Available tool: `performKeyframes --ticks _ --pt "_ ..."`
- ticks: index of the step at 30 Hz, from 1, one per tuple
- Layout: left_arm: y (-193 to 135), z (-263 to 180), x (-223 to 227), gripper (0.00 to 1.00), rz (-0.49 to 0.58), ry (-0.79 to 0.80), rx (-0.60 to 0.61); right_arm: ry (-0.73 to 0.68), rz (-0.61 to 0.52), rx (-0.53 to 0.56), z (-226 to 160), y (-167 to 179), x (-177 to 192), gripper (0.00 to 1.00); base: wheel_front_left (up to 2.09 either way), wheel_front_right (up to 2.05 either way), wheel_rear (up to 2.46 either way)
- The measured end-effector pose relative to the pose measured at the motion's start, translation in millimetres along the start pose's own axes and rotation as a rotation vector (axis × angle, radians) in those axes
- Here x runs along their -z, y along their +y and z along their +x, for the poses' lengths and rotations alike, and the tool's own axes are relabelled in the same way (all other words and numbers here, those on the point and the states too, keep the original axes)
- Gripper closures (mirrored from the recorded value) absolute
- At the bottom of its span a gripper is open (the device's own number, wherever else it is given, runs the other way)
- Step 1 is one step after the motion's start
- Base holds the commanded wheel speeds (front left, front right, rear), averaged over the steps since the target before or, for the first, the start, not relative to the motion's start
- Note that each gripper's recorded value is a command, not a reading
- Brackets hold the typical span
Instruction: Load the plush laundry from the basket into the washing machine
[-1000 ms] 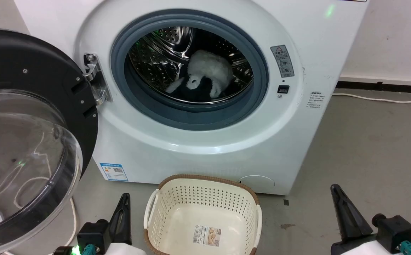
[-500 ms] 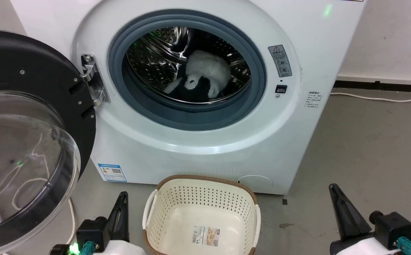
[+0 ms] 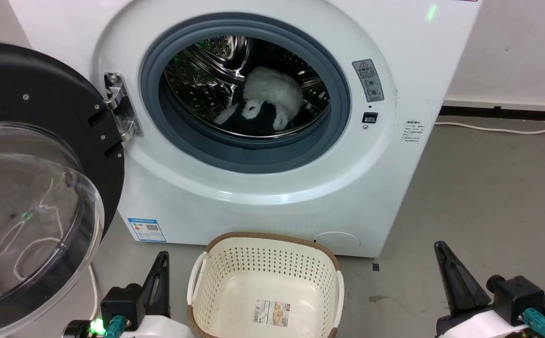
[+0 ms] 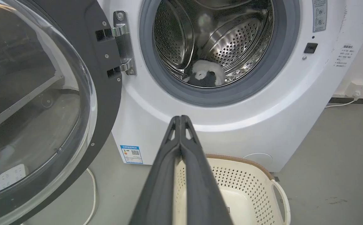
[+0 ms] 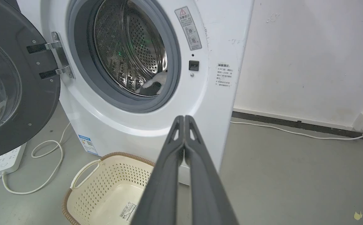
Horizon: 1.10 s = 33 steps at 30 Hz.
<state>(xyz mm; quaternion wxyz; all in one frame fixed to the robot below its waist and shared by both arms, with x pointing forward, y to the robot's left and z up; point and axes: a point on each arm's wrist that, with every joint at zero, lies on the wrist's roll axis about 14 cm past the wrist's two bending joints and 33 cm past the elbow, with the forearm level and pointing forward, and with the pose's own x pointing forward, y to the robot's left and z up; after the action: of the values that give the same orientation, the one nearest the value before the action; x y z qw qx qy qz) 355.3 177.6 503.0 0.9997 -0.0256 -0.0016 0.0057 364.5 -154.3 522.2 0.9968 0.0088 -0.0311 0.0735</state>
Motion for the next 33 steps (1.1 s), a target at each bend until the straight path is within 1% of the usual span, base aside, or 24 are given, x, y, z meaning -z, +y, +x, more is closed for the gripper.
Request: performKeyframes --ticks 33 --pt "-0.5 8.5 -10.5 1.0 0.05 0.009 0.009 0.043 -0.031 0.007 1.9 -2.8 0.2 1.0 0.0 0.0 0.0"
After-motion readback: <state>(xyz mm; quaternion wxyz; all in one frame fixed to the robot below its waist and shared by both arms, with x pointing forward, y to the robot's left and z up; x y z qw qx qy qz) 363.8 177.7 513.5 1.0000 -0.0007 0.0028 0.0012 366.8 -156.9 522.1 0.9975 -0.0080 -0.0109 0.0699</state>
